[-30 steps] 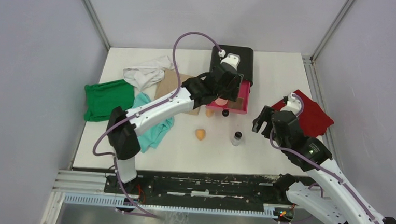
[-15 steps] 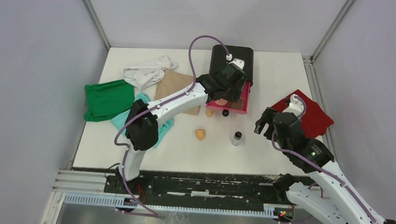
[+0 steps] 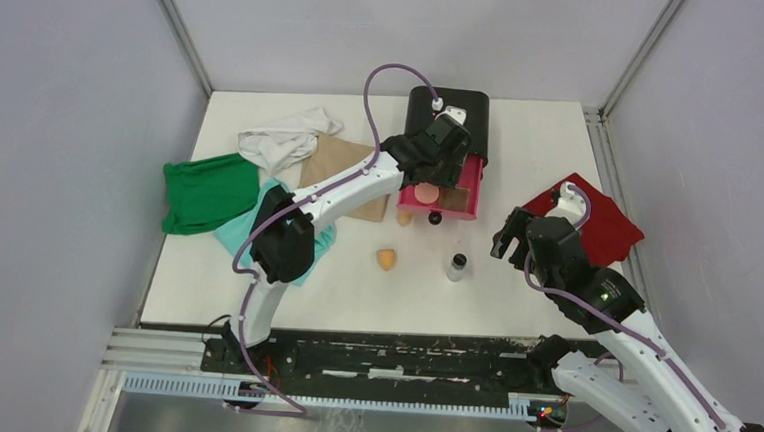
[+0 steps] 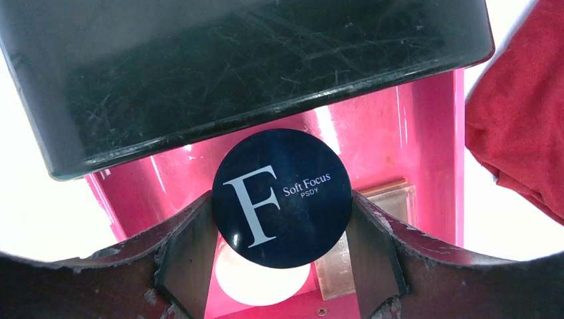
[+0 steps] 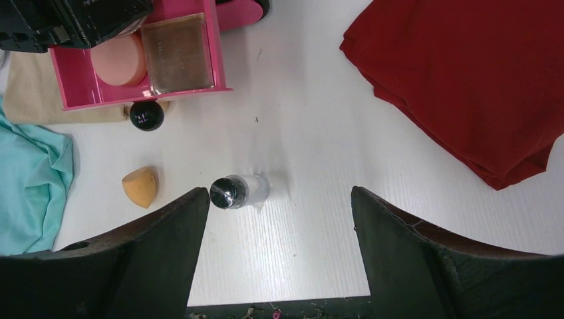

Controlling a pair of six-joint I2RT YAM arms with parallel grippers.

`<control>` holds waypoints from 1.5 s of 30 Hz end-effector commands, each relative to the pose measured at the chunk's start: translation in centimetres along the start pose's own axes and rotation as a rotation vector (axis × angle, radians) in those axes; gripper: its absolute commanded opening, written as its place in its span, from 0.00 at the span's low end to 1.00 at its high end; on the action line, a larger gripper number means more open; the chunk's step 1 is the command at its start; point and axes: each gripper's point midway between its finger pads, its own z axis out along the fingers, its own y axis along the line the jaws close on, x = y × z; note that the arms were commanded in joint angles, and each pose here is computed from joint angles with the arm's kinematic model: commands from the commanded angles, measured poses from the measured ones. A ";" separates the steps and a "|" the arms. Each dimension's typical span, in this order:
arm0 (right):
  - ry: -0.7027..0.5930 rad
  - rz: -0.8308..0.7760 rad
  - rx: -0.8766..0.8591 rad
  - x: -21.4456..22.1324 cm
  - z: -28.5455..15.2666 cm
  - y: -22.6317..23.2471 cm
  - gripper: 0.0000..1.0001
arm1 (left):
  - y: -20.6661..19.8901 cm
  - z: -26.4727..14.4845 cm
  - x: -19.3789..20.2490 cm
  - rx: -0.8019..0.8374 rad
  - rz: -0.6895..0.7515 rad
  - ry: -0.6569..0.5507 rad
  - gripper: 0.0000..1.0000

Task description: Organize the makeup

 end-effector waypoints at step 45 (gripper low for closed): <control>0.053 0.025 -0.083 1.0 1.7 2.9 0.83 | -2.9 -8.6 -2.7 0.145 0.033 -0.102 0.90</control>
